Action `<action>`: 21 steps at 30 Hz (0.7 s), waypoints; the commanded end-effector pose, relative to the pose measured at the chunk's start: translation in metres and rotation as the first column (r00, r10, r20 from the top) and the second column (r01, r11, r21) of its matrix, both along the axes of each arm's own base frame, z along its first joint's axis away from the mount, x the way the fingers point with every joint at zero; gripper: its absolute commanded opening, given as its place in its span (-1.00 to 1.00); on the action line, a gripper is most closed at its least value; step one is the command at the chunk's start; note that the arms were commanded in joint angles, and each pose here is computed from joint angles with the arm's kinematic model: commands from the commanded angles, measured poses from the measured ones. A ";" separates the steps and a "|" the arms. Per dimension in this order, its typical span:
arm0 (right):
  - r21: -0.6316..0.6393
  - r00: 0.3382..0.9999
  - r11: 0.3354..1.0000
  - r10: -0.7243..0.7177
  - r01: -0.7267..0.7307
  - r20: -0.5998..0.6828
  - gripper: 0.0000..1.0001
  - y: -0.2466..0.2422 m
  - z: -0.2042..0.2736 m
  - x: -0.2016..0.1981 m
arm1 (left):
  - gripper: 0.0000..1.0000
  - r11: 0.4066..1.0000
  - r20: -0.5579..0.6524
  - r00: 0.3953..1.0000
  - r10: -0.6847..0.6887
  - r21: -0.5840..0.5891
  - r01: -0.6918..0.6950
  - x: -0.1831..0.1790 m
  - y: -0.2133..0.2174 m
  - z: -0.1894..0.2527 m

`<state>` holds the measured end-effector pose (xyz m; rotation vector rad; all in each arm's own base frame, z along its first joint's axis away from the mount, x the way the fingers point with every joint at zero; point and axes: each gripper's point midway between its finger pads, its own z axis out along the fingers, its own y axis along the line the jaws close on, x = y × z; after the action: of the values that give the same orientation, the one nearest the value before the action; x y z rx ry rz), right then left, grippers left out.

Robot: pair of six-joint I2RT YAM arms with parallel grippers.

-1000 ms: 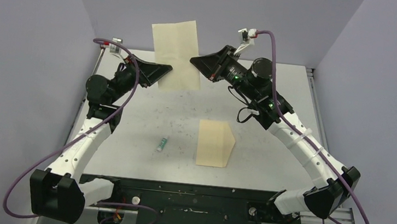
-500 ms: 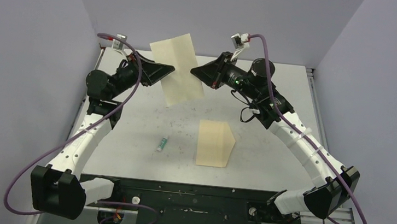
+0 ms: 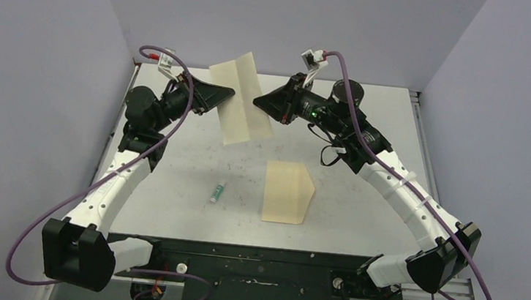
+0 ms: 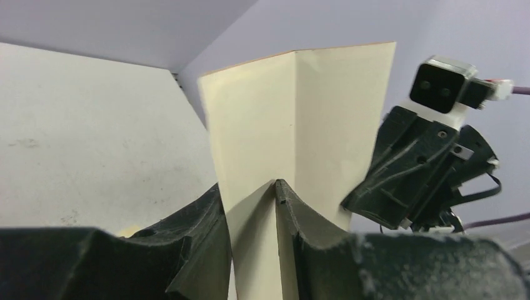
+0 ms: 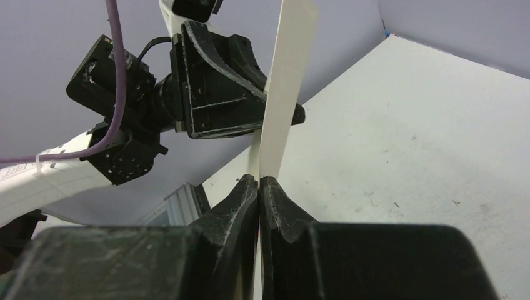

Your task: Place the letter into the envelope and seal it

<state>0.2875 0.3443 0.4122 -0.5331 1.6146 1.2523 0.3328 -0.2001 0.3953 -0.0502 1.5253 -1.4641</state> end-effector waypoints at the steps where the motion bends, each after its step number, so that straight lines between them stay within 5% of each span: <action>1: 0.031 0.996 0.999 -0.037 0.035 0.086 -0.89 -0.002 0.021 0.005 | -0.47 0.990 0.019 0.991 0.134 0.032 -0.135 0.008 0.014 0.011; 13: 0.005 0.996 0.998 -0.061 0.061 0.064 -0.89 0.004 0.008 0.019 | -0.65 0.996 0.029 0.999 0.040 -0.083 -0.038 -0.004 0.006 0.019; 21: -0.012 0.995 0.997 -0.076 0.077 0.071 -0.89 0.005 0.004 0.025 | -0.94 0.996 0.022 0.998 0.052 -0.078 -0.051 -0.005 0.008 0.017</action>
<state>0.3111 0.3491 0.3887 -0.4969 1.6656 1.1763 0.3368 -0.1939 0.3941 -0.1601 1.5066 -1.4729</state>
